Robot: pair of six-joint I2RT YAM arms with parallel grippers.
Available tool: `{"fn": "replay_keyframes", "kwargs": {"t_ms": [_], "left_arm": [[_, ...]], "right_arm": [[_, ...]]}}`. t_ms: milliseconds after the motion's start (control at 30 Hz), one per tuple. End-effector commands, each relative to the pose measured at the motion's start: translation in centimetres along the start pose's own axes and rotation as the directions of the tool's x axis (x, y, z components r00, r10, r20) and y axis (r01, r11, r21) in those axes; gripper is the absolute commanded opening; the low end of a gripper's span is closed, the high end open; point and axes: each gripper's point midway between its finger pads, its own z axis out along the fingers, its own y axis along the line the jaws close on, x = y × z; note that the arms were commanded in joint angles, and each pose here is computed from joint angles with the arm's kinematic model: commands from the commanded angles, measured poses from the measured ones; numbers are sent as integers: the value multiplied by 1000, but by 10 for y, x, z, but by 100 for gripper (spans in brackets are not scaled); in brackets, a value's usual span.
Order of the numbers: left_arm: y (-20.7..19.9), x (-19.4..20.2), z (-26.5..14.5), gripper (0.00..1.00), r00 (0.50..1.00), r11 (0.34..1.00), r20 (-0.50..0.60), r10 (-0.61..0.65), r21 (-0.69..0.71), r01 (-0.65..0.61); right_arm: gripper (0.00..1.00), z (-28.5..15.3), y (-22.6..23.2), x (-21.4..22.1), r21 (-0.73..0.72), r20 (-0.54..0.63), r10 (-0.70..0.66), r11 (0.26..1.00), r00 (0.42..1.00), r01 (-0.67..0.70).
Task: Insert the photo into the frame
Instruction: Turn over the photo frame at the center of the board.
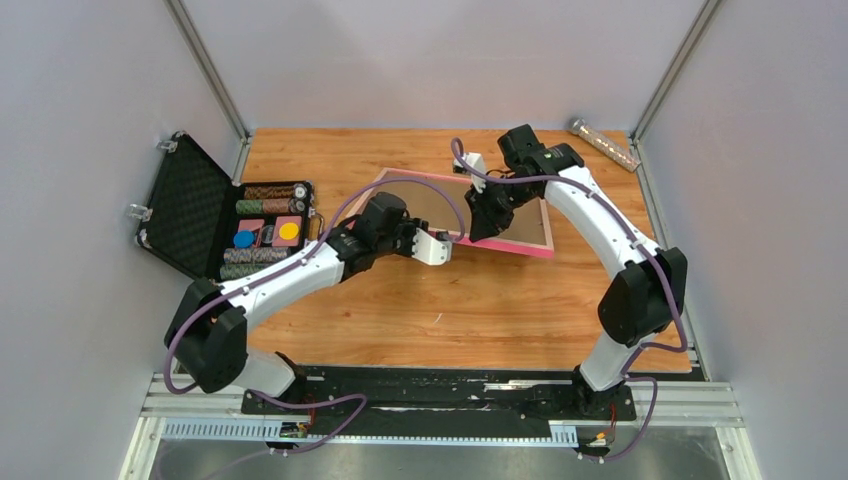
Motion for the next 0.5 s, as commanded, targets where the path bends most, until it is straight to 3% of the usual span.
{"fn": "replay_keyframes", "kwargs": {"t_ms": [0, 100, 200, 467], "left_arm": [[32, -11, -10, 0, 998, 995, 8, -67, -72, 67], [39, -14, -16, 0, 995, 993, -6, -101, -56, 101], [35, -16, -23, 0, 993, 994, -20, -112, 11, 113], [52, -36, -50, 0, 993, 994, 56, -108, 23, 107]], "right_arm": [[16, -15, 6, -19, 21, 50, 9, 1000, 999, -10], [37, -25, 3, -26, 73, 65, -4, 997, 998, -1], [48, -44, 2, -36, 154, 99, -40, 988, 994, 24], [60, -107, 12, -59, 376, 206, -192, 921, 959, 103]]}}
